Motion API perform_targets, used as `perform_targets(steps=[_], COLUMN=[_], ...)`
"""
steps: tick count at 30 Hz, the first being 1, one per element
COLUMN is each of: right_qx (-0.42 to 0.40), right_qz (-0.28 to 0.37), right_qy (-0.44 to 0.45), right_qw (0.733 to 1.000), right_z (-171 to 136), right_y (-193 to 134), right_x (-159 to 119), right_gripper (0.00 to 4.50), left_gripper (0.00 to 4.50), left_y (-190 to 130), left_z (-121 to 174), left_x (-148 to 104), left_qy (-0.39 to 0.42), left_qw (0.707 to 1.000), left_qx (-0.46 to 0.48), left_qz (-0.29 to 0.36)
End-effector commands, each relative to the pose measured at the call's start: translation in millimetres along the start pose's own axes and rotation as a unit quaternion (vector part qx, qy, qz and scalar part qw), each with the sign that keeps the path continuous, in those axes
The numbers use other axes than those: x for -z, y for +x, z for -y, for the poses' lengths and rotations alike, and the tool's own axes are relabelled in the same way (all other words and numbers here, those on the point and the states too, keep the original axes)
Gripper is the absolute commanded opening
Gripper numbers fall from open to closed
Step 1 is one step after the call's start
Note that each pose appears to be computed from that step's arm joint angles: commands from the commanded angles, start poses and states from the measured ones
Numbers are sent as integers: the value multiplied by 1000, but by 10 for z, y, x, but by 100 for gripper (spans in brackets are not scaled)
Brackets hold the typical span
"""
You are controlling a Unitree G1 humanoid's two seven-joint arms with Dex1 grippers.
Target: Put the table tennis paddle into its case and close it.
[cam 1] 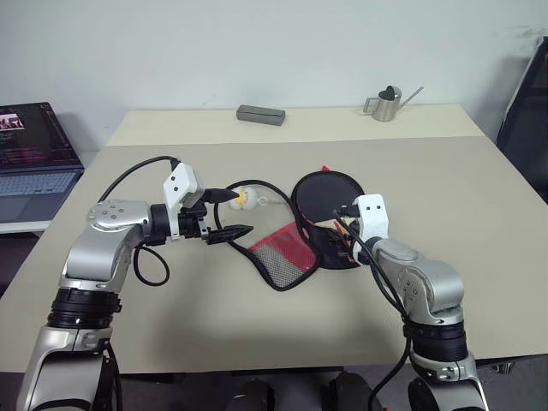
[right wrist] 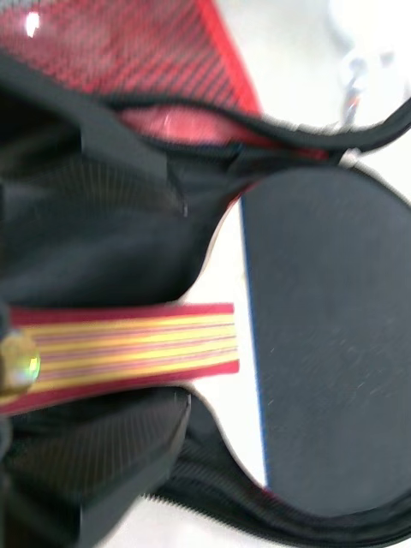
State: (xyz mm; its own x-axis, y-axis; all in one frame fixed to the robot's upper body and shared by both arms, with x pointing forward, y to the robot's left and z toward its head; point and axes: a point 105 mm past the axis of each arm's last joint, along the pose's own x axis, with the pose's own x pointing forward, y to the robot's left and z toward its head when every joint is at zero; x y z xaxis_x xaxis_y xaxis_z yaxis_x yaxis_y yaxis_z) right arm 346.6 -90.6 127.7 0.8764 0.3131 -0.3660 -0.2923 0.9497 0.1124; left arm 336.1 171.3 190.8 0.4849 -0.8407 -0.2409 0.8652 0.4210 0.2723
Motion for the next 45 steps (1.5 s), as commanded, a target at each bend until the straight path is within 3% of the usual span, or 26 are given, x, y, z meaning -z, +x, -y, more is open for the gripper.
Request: perform_targets(steps=[1,7,9,11,19,29,37,45], right_qx=[-22,-50,-72,-92,-135,-149,-133,-167], right_qz=[53,69,67,61,17,-14,-19,-11], right_qy=[1,-31,-47,-67,-168,-247,-278,-255], right_qw=[998,996,994,992,976,957,951,952], right_z=[-47,182,276,338,452,504,681,499], right_y=[-150,-343,-426,-493,-627,-554,-457,-466], right_x=[-298,-394,-382,-355,-133,140,197,223], right_gripper=[438,438,402,352,67,67,67,67], left_gripper=[450,450,450,450,450,450,450,450], left_y=[-54,-90,-93,-86,-59,-68,-66,-49], left_z=[-28,-29,-24,-18,-24,69,152,154], left_x=[-147,-108,-88,-84,-101,-120,-173,-191], left_qy=[23,17,14,13,16,17,19,20], left_qw=[1000,1000,1000,1000,1000,999,998,997], left_qx=[-10,-13,-14,-13,-7,32,67,70], left_qz=[18,16,15,15,16,11,9,10])
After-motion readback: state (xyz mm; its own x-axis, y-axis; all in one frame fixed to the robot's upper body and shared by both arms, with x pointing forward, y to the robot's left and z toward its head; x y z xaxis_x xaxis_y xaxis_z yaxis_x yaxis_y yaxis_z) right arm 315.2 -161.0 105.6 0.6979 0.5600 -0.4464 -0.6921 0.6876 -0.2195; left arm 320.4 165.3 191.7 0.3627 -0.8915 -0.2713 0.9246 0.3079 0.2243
